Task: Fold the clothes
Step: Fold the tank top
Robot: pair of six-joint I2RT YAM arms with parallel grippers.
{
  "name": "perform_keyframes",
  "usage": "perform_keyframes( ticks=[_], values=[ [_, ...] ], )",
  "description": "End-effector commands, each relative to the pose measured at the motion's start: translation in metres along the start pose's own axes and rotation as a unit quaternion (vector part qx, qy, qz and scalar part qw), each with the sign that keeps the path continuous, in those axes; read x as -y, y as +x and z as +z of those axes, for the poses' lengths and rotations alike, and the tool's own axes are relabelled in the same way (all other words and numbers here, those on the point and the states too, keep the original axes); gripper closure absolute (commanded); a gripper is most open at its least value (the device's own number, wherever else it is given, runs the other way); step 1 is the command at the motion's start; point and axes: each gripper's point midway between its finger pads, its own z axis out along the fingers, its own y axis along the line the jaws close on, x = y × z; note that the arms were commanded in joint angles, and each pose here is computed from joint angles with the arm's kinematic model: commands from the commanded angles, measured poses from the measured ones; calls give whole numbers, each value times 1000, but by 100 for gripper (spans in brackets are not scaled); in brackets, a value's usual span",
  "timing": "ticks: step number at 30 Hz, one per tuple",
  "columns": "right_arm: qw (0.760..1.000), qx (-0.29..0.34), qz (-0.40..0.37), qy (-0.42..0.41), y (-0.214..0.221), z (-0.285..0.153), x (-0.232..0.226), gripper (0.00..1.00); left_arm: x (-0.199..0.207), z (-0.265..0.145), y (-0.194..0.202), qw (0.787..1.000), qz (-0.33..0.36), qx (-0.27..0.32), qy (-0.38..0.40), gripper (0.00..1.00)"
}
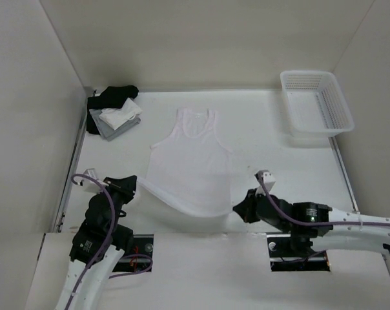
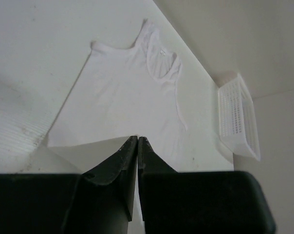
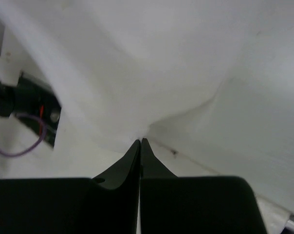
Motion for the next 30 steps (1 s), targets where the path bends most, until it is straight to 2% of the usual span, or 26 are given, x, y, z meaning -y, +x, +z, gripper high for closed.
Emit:
perform_keyframes(
  ticks=[1,5,10,14,18,19,21,22,23,25,27,29,30],
  values=[
    [996,85,-11,29,-65,19,4,99,14,14,-28,998,7,59,5,96],
    [987,147,-19,60,-150,55,34,100,30,75,-49,994,-2,113,-1,96],
    [972,212,6,101,-257,93,84,100,76,181,-64,992,8,123,4,96],
    [968,222,28,111,-325,127,120,100,96,273,-69,993,20,115,-14,96],
    [969,211,53,119,-372,175,159,100,91,343,-74,992,31,109,-52,96],
    [968,208,61,124,-383,188,169,98,86,357,-74,992,33,106,-62,94],
    [966,205,78,136,-396,214,190,84,77,383,-70,992,41,93,-73,79],
    [965,205,88,138,-400,223,198,73,74,392,-66,993,44,82,-74,70],
    [964,205,95,137,-401,227,200,62,70,394,-66,993,46,74,-74,66],
    [965,206,96,131,-395,222,195,47,66,378,-68,994,45,73,-73,63],
    [964,216,91,127,-383,205,189,41,63,346,-70,993,45,83,-66,64],
    [964,216,94,121,-358,189,179,41,54,307,-61,993,46,88,-61,66],
    [965,216,98,116,-343,182,173,44,45,287,-51,993,44,88,-62,66]
  ],
)
